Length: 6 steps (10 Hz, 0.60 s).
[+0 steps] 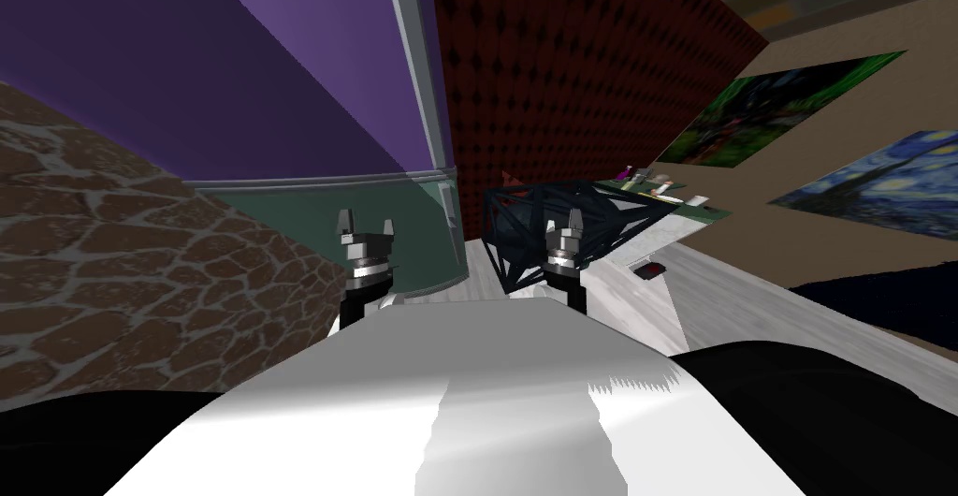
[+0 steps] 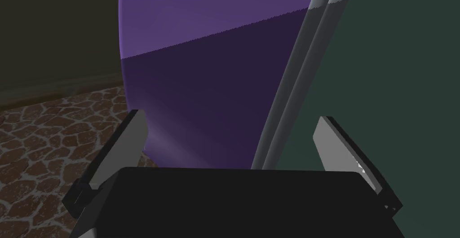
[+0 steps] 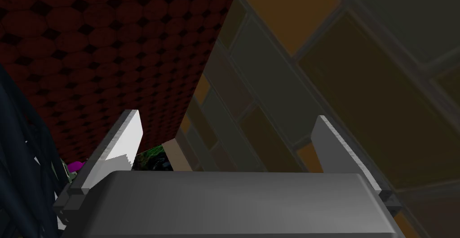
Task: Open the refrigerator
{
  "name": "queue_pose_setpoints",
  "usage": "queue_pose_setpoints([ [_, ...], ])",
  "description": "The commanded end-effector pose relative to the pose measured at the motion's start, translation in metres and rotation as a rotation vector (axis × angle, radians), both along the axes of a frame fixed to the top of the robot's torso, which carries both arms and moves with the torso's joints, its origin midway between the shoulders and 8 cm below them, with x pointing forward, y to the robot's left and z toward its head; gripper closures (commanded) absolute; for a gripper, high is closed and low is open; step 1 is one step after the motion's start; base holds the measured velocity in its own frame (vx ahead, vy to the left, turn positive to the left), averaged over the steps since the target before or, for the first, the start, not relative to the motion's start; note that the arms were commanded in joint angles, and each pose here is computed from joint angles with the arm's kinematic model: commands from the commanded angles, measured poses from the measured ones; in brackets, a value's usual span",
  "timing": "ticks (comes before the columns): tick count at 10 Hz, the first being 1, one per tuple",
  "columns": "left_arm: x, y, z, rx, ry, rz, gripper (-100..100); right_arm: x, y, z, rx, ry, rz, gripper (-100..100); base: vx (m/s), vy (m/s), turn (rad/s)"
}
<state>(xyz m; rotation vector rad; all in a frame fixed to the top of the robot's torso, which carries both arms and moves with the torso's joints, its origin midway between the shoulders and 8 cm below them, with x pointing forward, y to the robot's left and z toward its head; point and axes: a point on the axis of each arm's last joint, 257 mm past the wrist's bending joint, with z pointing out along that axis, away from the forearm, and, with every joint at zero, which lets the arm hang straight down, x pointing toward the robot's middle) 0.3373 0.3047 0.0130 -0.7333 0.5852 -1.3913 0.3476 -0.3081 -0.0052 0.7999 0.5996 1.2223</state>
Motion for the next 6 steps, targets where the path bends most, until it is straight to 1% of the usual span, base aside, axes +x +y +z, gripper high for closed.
queue_pose_setpoints([
  [1,0.0000,0.0000,0.0000,0.000,0.000,0.000,0,0.0000,0.0000,0.0000,0.000,0.000,0.000,0,0.000,0.000,0.000],
  [6,-0.0001,0.0000,0.0001,0.000,0.000,0.000,0,-0.0001,0.0000,0.0001,0.000,0.000,0.000,0,0.000,0.000,0.000],
])
